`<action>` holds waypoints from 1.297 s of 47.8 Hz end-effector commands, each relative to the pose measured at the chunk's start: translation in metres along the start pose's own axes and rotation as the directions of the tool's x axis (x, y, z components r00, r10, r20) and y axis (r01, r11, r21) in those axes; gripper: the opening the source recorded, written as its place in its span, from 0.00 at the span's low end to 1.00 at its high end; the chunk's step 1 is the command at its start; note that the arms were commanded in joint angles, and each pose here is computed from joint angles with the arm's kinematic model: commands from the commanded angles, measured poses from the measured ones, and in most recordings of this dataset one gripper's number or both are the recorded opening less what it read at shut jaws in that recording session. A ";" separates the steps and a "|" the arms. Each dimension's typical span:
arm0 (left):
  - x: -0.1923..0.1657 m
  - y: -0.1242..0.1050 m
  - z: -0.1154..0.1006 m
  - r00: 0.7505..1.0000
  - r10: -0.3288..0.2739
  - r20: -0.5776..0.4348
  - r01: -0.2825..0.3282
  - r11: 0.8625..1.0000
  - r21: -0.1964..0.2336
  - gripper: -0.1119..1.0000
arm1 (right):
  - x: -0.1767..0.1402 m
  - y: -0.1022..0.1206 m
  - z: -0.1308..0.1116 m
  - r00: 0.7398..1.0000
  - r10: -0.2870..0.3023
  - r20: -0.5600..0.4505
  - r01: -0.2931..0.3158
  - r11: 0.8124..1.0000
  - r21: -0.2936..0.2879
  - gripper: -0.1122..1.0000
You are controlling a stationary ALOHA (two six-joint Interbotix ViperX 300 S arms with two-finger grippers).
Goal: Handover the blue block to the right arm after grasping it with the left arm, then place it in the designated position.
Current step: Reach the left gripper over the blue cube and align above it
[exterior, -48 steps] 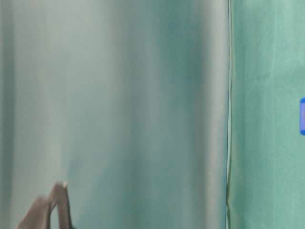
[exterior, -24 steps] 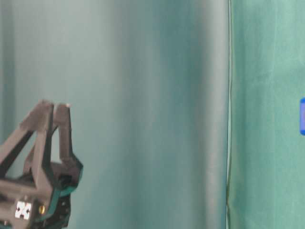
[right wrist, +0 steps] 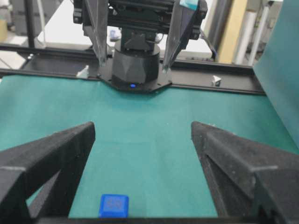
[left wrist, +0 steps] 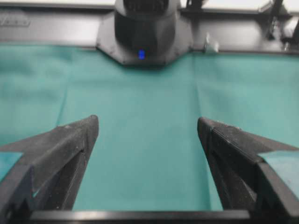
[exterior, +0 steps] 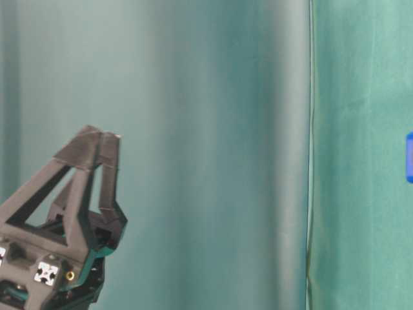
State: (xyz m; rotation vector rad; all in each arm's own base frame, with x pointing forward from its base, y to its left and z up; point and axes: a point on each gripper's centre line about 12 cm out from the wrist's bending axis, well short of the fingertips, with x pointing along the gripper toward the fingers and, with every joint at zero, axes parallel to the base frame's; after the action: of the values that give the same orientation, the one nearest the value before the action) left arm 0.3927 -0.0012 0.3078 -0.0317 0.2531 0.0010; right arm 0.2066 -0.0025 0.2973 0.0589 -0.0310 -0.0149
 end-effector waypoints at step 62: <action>0.034 -0.008 0.019 0.846 0.007 -0.532 -0.018 1.000 -0.016 1.00 | 0.003 0.000 0.008 1.000 -0.001 0.011 0.001 1.000 0.002 0.95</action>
State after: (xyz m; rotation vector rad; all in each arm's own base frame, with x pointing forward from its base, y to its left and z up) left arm 0.4302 -0.0073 0.3015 -0.0560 0.8607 0.0132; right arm 0.2074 -0.0025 0.2955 0.0589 -0.0187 -0.0150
